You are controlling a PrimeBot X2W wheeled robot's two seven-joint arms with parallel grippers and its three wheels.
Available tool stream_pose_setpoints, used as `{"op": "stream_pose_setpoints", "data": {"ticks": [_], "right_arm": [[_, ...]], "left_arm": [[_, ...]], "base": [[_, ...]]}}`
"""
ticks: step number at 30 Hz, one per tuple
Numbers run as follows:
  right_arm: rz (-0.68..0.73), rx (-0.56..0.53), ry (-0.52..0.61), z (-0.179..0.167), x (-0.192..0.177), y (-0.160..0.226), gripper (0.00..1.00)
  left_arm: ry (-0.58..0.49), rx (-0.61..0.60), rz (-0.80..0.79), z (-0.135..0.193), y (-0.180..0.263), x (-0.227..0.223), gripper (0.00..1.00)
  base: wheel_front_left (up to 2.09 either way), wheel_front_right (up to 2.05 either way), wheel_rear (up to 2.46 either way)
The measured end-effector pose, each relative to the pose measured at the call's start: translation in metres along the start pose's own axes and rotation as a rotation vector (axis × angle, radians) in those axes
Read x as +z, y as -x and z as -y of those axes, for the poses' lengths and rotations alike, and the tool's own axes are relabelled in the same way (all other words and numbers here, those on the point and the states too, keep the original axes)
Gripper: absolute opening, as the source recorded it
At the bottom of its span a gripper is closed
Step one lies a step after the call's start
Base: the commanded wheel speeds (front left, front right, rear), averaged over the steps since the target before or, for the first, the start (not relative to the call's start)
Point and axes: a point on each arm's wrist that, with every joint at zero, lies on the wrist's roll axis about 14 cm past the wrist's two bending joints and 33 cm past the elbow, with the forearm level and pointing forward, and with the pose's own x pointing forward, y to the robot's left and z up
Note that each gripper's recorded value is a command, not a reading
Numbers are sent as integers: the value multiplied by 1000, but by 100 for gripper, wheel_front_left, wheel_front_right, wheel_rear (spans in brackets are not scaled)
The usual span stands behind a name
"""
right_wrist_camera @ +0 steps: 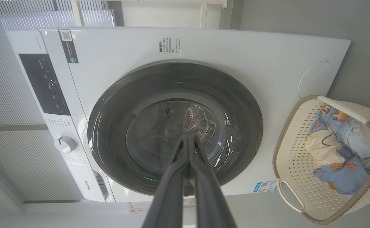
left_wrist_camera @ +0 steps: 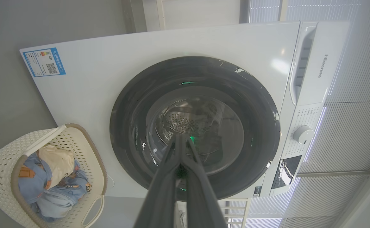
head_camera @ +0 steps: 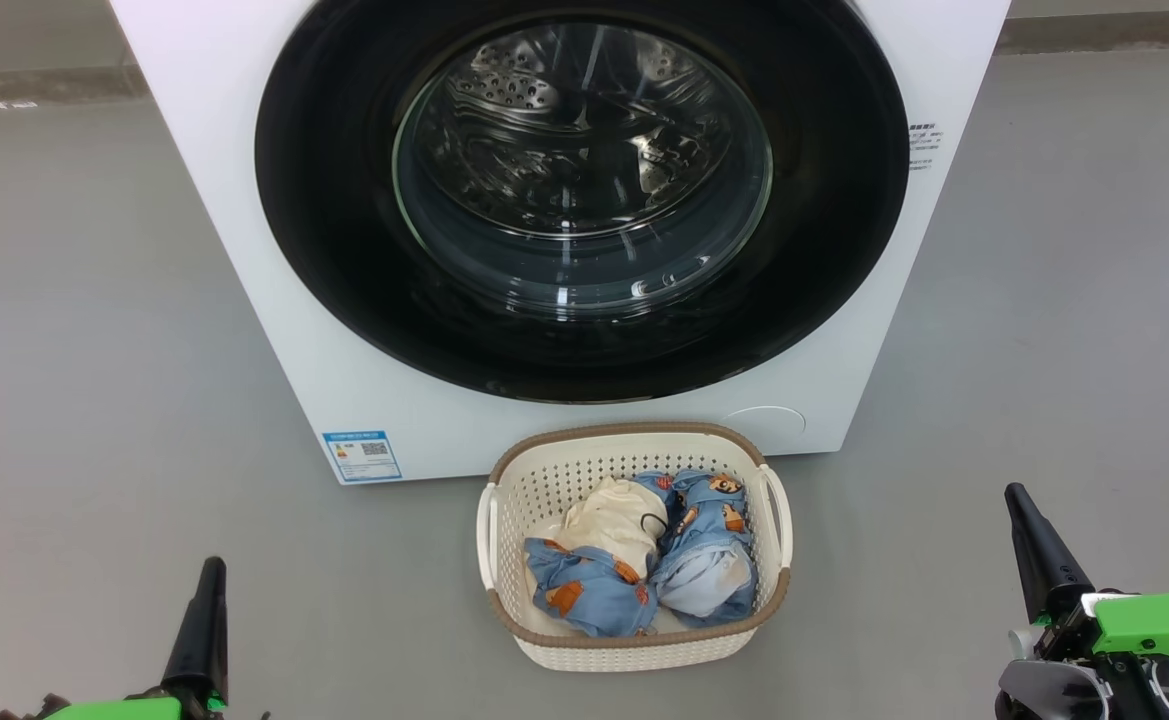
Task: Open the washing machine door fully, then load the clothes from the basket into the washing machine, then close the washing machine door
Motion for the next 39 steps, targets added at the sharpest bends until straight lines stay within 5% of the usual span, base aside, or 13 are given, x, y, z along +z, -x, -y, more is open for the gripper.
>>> {"op": "stream_pose_setpoints", "data": {"ticks": [19,20,22,23,24,39], "right_arm": [[0,-1,0,0,0,0,0],[0,-13,-3,4,-1,1,100],[1,-56,-15,19,-3,7,100],[2,-81,-21,28,-4,11,0],[2,-102,-26,35,-5,14,100],[5,-115,26,38,-8,15,100]], "left_arm": [[0,1,0,0,0,0,0],[2,11,0,-4,1,-1,100],[11,49,0,-17,6,-2,100],[17,70,-1,-24,10,-4,0],[22,89,-1,-30,13,-5,100],[-24,83,17,-28,14,-3,100]], "base": [[0,0,0],[0,0,0],[0,0,0],[0,0,0],[0,0,0],[0,0,0]]}}
